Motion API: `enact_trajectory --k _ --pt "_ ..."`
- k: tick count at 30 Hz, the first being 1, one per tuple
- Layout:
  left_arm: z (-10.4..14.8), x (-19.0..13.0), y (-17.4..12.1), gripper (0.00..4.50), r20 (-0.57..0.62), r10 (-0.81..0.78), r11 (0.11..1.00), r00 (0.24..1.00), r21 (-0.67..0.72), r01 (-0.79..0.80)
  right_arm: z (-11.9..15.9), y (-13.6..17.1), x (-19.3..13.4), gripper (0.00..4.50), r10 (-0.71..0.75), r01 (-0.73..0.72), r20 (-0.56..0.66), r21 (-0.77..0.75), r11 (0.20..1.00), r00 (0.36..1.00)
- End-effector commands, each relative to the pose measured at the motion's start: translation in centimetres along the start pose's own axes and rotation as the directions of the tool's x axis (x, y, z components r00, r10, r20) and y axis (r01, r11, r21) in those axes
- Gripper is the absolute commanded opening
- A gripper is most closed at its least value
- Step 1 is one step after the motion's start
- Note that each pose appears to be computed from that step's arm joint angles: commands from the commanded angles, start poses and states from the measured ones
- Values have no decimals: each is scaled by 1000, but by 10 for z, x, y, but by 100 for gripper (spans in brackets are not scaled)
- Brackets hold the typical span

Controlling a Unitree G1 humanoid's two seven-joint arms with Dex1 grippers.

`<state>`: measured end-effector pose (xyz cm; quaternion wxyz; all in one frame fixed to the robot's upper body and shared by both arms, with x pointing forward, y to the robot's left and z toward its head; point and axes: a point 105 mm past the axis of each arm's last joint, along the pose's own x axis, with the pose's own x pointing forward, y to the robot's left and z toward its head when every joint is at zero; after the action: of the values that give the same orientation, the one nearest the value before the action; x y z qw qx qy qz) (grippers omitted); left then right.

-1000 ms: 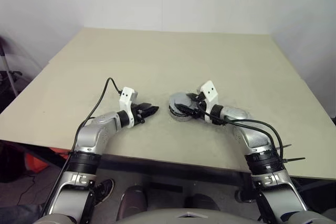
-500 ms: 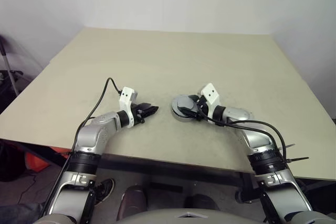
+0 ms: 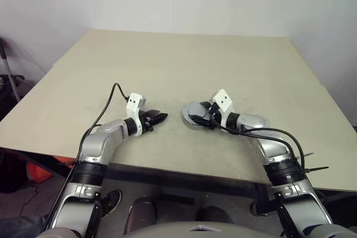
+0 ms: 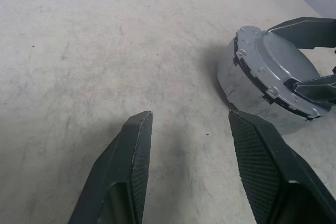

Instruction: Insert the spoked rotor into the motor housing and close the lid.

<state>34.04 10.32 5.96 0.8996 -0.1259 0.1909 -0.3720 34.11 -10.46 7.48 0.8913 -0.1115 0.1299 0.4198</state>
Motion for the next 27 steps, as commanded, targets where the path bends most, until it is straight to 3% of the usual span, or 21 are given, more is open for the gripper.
enact_trajectory --k 1,15,27 --pt "11 -2 0 245 36 2 1000 999 27 -3 8 -2 0 315 -7 8 17 -53 999 1000" --pt "12 -2 1 245 37 4 1000 999 29 -5 -2 -1 -6 315 4 -5 -23 -57 998 1000" --pt "12 -1 0 245 30 -3 999 1000 33 2 5 1 -9 315 17 -17 21 -5 1000 1000"
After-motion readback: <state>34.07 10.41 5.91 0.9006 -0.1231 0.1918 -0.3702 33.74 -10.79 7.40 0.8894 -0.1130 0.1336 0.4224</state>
